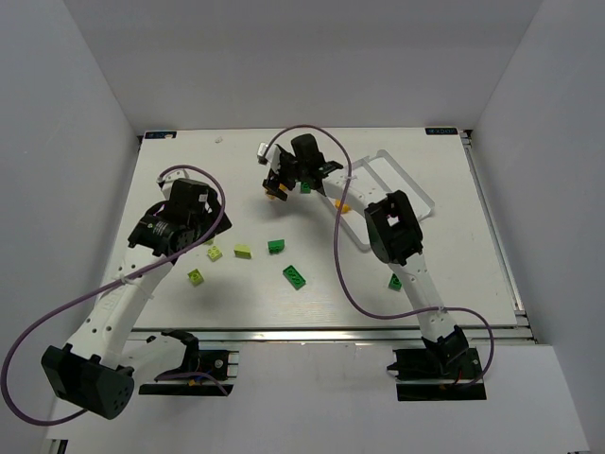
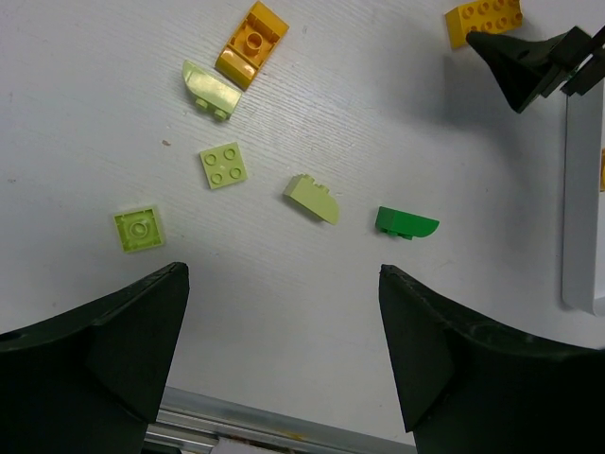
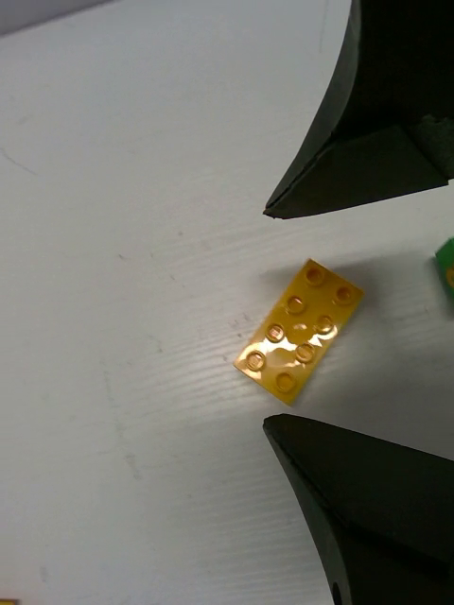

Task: Sort the legos into containers by color

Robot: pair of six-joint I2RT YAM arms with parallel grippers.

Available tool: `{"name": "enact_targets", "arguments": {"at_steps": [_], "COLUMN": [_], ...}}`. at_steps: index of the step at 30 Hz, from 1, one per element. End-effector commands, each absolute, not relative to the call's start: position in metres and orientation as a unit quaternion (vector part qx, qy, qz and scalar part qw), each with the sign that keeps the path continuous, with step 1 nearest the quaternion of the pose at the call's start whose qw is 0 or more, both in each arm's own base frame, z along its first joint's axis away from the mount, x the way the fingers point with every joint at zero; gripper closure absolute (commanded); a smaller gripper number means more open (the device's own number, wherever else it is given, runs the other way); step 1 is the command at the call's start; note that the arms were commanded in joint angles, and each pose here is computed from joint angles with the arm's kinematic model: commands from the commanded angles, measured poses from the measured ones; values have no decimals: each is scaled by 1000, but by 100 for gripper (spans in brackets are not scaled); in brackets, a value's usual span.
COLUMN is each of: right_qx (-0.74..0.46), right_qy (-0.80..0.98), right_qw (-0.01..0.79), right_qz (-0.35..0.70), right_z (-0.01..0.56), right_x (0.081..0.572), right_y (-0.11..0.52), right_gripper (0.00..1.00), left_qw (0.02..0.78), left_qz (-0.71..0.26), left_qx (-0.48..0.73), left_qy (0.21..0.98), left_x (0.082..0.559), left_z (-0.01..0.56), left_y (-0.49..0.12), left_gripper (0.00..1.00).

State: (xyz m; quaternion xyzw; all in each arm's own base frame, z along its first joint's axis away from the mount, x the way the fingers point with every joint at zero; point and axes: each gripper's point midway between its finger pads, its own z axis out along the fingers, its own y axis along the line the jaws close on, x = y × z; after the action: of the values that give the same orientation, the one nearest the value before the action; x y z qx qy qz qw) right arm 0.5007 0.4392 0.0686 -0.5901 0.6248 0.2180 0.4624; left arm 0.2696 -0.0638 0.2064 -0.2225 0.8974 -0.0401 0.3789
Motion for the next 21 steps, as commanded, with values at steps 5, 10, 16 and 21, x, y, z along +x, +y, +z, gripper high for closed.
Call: {"name": "enact_targets", "arguments": {"at_steps": [5, 10, 16, 21], "right_qx": [-595, -585, -545, -498], "right_qy": [590, 609, 655, 703], "right_qw": [499, 484, 467, 455], "right_qz": [220, 228, 236, 225], "right_z": [83, 70, 61, 52], "right_x": [517, 515, 516, 522], "right_y": [451, 447, 442, 434], "right_gripper": [11, 11, 11, 11], "left_qw": [388, 387, 384, 387], "left_qz": [-42, -40, -39, -38], "left_qx": [-229, -229, -227, -227], "left_qy": [892, 892, 894, 893], "left_x": [273, 274, 280, 282], "left_z": [214, 212, 210, 213], "left_y": [-64, -64, -66, -66], "left_gripper": [9, 8, 8, 8]}}
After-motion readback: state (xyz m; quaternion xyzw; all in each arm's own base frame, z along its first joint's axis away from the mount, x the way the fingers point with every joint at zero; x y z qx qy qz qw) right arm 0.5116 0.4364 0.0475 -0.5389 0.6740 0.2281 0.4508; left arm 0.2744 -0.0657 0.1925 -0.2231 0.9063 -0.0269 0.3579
